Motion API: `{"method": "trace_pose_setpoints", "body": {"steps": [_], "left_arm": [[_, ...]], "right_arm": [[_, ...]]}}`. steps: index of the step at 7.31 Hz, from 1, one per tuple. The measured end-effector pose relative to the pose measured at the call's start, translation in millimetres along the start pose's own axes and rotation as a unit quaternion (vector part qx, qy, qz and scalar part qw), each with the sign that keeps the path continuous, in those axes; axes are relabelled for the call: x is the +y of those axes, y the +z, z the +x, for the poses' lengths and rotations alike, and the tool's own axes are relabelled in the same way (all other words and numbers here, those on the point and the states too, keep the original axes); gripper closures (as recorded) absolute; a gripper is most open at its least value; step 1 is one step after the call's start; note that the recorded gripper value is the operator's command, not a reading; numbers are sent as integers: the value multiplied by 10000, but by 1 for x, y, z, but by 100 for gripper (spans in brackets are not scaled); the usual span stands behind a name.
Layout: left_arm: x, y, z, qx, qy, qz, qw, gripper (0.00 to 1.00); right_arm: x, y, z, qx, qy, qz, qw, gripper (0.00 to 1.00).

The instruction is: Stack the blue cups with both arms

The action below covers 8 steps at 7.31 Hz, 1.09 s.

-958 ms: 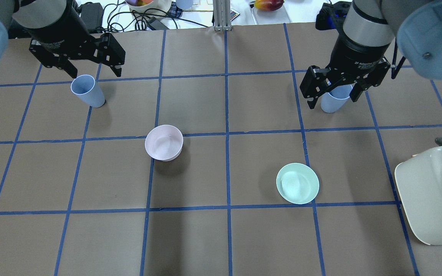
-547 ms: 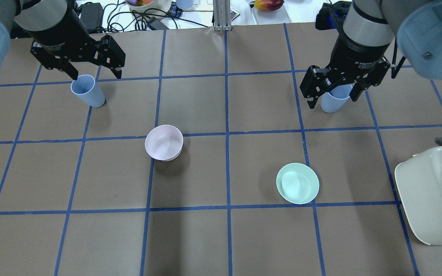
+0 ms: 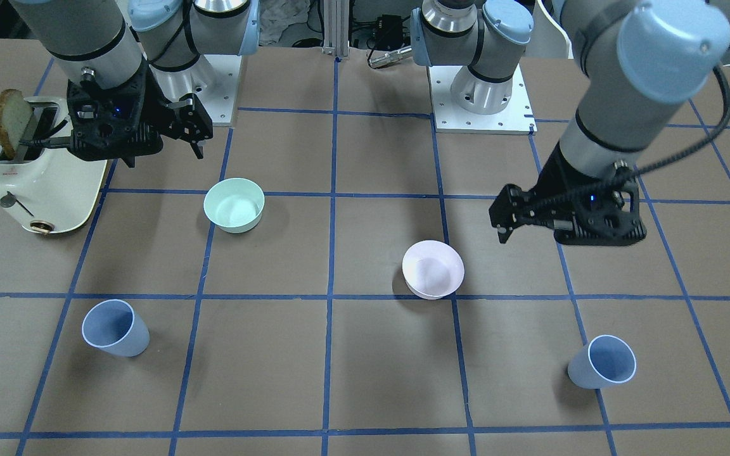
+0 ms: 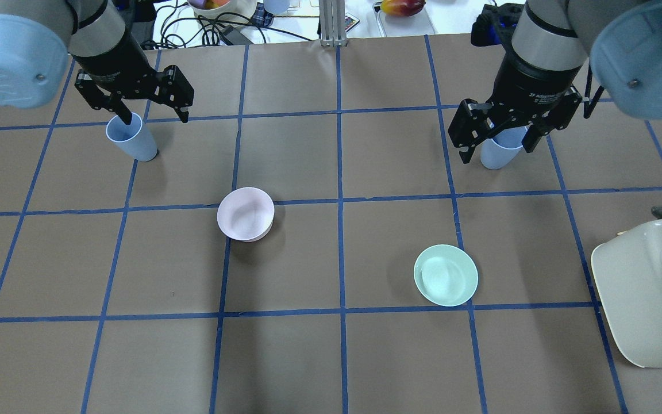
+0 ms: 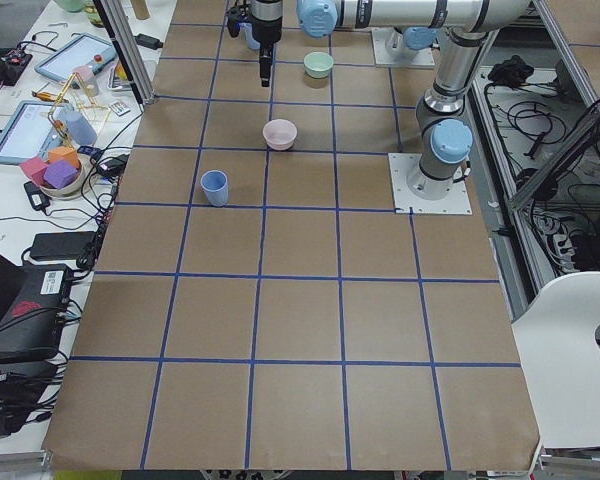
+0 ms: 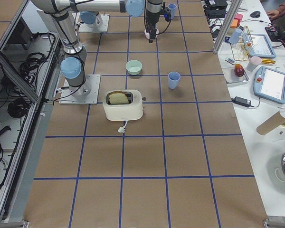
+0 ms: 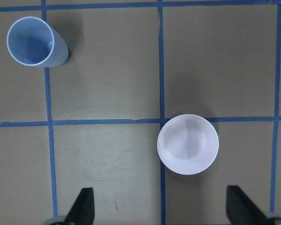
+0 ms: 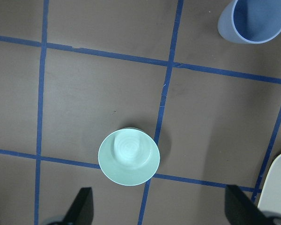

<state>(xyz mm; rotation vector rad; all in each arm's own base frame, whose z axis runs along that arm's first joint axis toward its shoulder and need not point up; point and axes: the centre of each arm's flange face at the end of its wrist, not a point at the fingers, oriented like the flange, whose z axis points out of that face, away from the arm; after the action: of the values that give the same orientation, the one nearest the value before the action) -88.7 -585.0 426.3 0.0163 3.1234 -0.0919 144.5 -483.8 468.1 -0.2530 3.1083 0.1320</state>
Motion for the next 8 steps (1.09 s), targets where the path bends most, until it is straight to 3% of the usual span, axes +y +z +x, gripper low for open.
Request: {"method": "trace_pose_setpoints", "body": {"steps": [2,5,6,7,8], "left_arm": [[-57,76,-42,-95,186,244,9995,0],[-83,149,-113,-115,665,17,9977,0],[-86,163,-120,-114,682,-9,9976,15],[-88,175,-124,-113,678,-30,9976,61],[-90,182,-126,-136,671,-64,9976,85]], "right_arm": [[-2,2,2,-1,-4,-8,10000,0],[-11,8,21,36,196,-27,9998,0],[-24,14,29,64,245,94,9996,0],[-43,24,43,116,304,279,9991,0],[-56,31,66,155,468,379,9981,0]]}}
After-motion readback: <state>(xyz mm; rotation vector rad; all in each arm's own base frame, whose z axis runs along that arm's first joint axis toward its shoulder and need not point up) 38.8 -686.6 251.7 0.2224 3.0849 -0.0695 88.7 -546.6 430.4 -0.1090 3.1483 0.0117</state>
